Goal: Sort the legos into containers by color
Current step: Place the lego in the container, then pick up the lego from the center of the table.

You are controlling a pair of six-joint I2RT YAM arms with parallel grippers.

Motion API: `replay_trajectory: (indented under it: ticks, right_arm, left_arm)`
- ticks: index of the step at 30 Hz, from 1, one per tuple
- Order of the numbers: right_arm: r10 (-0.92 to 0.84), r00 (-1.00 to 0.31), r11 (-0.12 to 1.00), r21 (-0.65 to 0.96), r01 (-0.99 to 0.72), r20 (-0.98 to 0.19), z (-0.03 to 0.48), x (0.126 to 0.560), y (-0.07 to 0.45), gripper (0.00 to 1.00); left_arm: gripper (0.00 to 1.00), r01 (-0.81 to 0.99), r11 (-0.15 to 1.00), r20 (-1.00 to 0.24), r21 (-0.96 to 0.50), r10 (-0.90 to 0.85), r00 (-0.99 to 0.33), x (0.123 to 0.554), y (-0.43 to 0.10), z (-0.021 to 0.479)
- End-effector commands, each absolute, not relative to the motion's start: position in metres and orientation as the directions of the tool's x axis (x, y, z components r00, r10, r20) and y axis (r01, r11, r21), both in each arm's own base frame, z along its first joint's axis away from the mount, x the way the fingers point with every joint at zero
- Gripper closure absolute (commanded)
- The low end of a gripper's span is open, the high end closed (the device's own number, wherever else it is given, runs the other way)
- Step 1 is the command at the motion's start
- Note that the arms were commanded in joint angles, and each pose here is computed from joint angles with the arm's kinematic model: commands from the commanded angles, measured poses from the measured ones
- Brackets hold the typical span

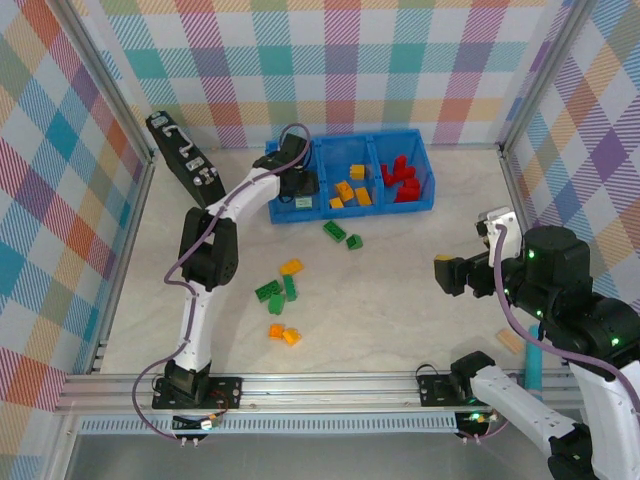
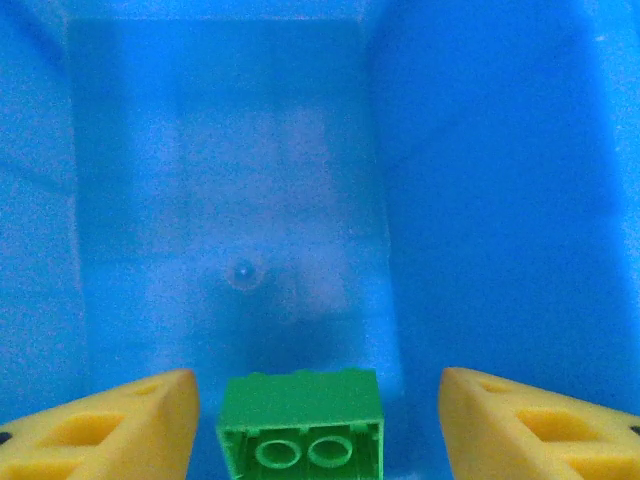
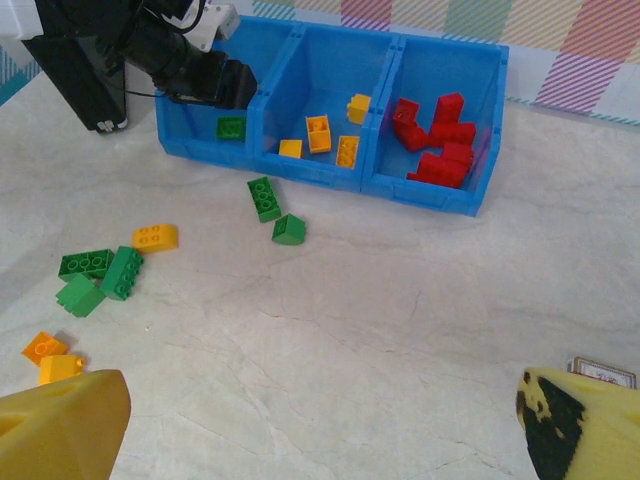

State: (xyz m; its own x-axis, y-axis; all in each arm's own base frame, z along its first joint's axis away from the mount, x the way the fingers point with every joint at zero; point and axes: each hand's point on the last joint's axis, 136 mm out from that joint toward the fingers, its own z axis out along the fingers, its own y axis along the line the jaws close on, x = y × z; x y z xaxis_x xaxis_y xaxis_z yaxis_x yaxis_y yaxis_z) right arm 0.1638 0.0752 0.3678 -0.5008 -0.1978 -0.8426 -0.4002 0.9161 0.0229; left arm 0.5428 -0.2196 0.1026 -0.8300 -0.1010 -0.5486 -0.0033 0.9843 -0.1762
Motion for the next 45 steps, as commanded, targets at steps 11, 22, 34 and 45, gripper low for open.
replay_trajectory:
  ticks: [11, 22, 34, 45]
  right_arm:
    - [-0.217, -0.517, 0.931, -0.017, -0.364, -0.828, 0.356, 0.176, 0.071, 0.01]
    - [-0.197, -0.527, 0.922, 0.026, -0.385, -0.827, 0.347, 0.2, 0.091, 0.01]
    - [-0.187, -0.501, 0.932, 0.009, -0.363, -0.845, 0.348, 0.208, 0.089, 0.01]
    - [-0.19, -0.473, 0.937, -0.016, -0.349, -0.86, 0.349, 0.212, 0.086, 0.01]
  left_arm:
    - [0.31, 0.084, 0.994, -0.587, -0.063, 0.031, -0.809, 0.501, -0.215, 0.169]
    - [0.23, 0.059, 0.926, -0.489, -0.372, -0.142, -0.861, 0.439, -0.263, 0.177]
    - [0.2, -0.139, 0.887, -0.356, -0.44, -0.314, -0.88, 0.408, -0.312, 0.136]
    - [0.2, -0.261, 0.887, -0.303, -0.38, -0.386, -0.871, 0.41, -0.314, 0.101]
